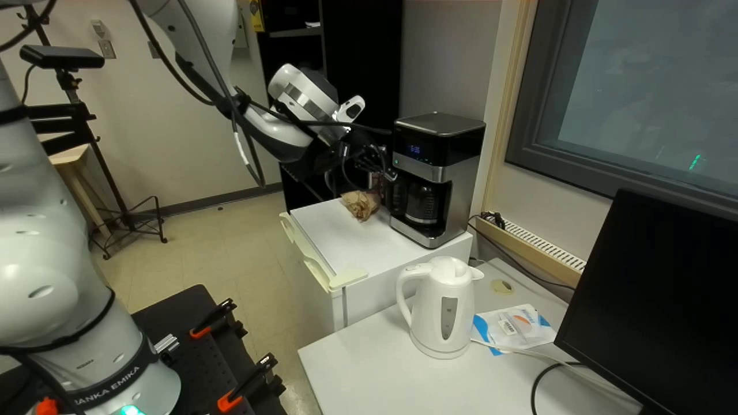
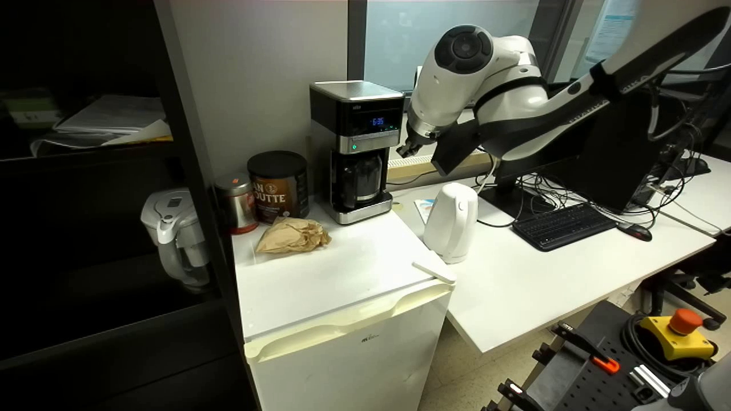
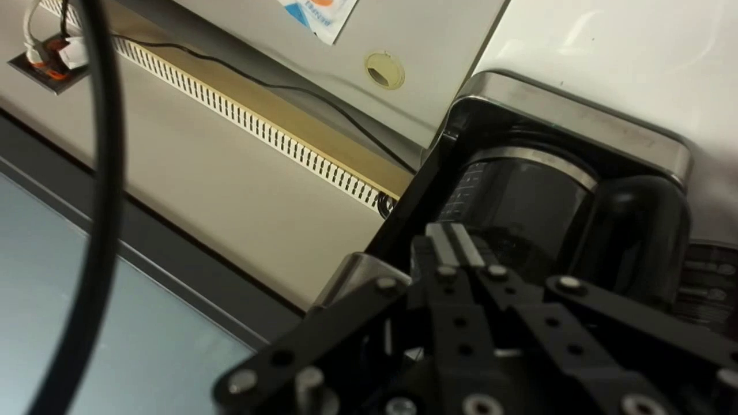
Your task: Press a button on the coffee maker
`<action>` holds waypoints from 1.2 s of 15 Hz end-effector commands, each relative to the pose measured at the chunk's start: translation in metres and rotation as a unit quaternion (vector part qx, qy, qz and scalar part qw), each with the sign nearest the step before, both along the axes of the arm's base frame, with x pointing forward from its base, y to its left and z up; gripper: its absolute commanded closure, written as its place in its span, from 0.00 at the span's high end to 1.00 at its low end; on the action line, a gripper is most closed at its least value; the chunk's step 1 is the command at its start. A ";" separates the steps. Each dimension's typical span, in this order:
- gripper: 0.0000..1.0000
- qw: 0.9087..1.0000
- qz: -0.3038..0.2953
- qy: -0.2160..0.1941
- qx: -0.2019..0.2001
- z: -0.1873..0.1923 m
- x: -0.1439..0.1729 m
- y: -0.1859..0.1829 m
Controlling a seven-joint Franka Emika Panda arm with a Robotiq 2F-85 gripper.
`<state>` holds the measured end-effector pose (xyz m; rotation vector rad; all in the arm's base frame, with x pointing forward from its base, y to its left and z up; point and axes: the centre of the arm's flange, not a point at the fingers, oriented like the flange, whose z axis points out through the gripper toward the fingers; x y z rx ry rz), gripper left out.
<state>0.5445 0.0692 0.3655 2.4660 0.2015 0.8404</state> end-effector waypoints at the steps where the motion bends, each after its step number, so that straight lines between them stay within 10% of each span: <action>1: 0.00 0.999 -0.004 -0.037 0.006 -0.011 0.030 0.000; 18: 0.00 0.994 -0.044 -0.100 0.017 -0.014 0.077 -0.028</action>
